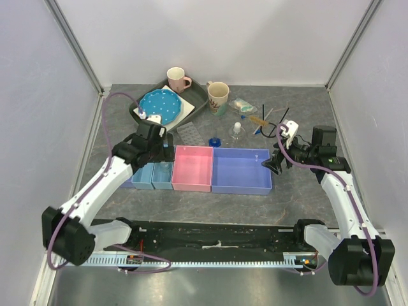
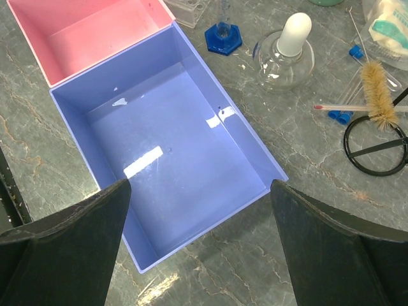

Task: Organize the chemistry lab equipment

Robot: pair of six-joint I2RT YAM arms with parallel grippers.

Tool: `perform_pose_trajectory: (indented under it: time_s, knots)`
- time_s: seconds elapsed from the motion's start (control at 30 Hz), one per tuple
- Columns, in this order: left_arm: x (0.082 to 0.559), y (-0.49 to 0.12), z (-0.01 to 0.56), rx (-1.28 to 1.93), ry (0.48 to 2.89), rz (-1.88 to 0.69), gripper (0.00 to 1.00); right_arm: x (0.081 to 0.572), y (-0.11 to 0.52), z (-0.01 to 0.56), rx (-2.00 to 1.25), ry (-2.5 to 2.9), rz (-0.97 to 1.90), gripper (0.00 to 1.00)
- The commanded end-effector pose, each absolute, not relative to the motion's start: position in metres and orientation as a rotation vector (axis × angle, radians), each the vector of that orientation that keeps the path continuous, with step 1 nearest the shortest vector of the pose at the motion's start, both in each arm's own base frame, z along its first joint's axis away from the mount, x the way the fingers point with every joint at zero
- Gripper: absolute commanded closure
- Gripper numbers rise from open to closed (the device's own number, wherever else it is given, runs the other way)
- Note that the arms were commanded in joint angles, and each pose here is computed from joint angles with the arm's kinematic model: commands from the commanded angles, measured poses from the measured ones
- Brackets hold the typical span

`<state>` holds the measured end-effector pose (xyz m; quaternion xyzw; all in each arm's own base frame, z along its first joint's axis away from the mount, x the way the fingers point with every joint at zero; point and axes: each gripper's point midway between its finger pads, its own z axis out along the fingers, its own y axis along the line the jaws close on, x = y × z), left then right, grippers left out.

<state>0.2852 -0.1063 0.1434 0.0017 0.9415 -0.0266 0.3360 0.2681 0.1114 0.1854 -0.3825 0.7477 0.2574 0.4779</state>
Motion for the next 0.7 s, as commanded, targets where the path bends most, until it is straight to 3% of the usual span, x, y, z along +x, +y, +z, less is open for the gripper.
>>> perform_pose_trajectory:
  time_s: [0.0, 0.37, 0.53, 0.67]
  knots:
    - [0.279, -0.11, 0.179, 0.079, 2.314, -0.168, 0.0, 0.271, 0.114, 0.182, -0.963, 1.797, 0.643, 0.02]
    - [0.246, -0.118, 0.202, 0.227, 2.087, -0.353, 0.0, 0.277, 0.135, 0.189, -1.092, 1.866, 0.666, 0.02]
    - [0.237, -0.125, 0.222, 0.274, 1.987, -0.431, 0.0, 0.297, 0.16, 0.204, -1.194, 1.854, 0.589, 0.02]
    - [0.235, -0.125, 0.222, 0.28, 1.979, -0.435, 0.0, 0.341, 0.174, 0.228, -1.065, 1.861, 0.54, 0.02]
